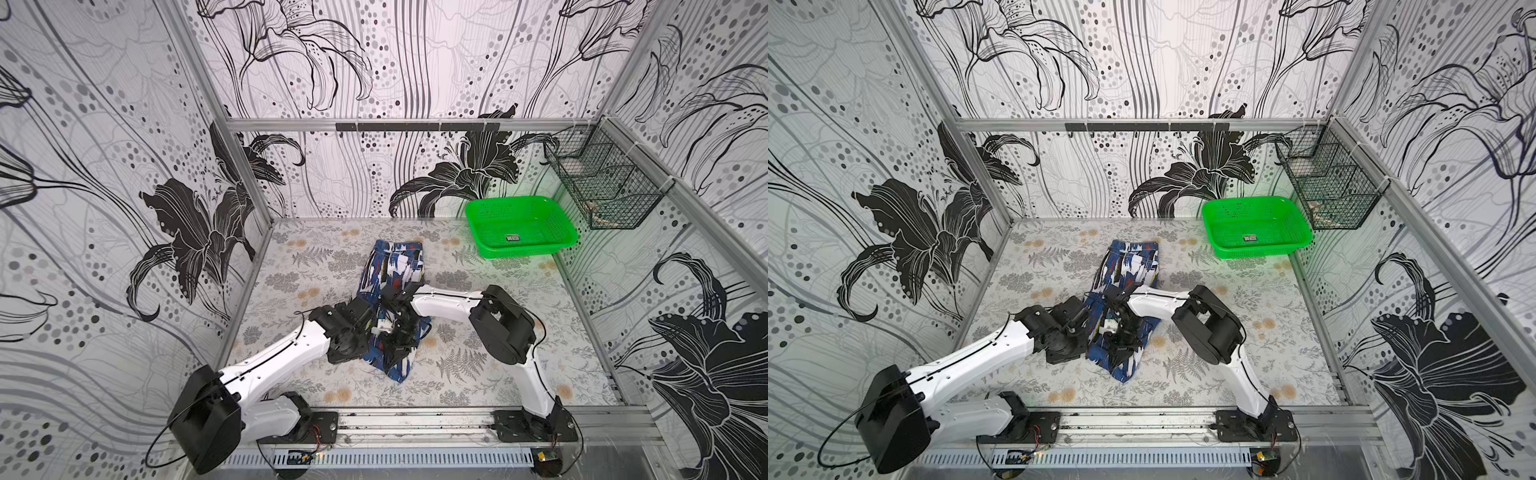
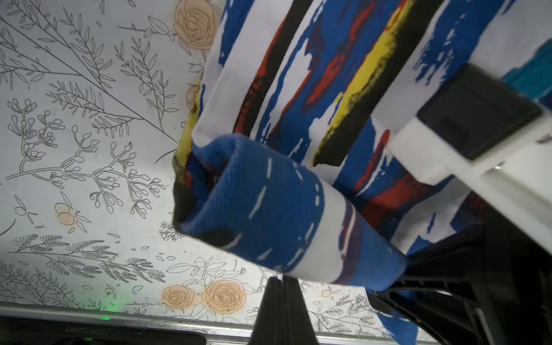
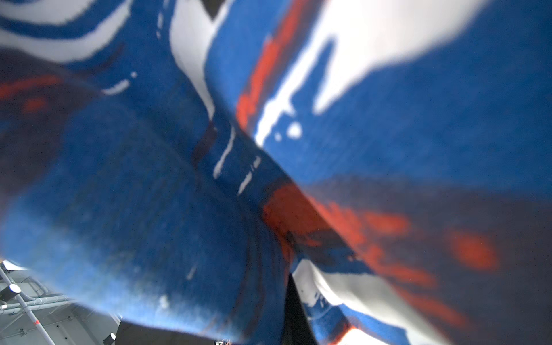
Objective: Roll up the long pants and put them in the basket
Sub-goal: Roll the long pant at the center of the board.
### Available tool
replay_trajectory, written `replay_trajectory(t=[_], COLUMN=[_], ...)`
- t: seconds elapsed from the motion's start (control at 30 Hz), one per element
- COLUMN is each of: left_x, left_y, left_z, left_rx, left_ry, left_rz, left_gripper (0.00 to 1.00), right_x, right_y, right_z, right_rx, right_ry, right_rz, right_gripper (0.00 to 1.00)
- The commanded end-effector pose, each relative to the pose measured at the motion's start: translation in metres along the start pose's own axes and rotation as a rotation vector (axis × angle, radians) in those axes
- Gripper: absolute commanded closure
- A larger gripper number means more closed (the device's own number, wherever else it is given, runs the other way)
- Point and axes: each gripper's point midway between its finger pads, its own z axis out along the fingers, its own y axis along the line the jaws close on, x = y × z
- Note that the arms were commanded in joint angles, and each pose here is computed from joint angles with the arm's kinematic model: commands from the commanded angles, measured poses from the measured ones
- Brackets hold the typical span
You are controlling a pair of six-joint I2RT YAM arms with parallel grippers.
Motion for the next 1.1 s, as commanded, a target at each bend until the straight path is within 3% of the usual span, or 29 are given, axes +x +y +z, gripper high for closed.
replay_trajectory(t=[0.0,0.3,0.67,0.93,1.07], left_x=[-0.010,-0.029,-0.042,-0.030,-0.028], left_y=[-0.004,-0.036,-0.049,-0.042,-0.040], left_z=[0.013,0.035,-0.022,-0.003,-0.011], left_rx=[-0.037,-0.032,0.045,0.021,0.033], left_ry=[-0.034,-0.039,-0.107,-0.067,-0.075], left_rz=[-0.025,-0.016,0.005,-0.003,-0.009], left_gripper=[1.00,1.00,1.00,1.00,1.00], right_x=[-0.011,-0.005,-0.007,-0.008,-0.007], right_y=[-0.012,-0.017,-0.019,-0.019,-0.021], right_z=[0.000,0.002,0.004,0.004,0.004], right_rx=[0.027,0.025,0.025,0.026,0.030], right_ry=[-0.028,-0.019,-0.017,-0.016,-0.014], right_rz=[0.016,0.019,0.017,0.019,0.024], right_gripper=[1.00,1.00,1.00,1.00,1.00])
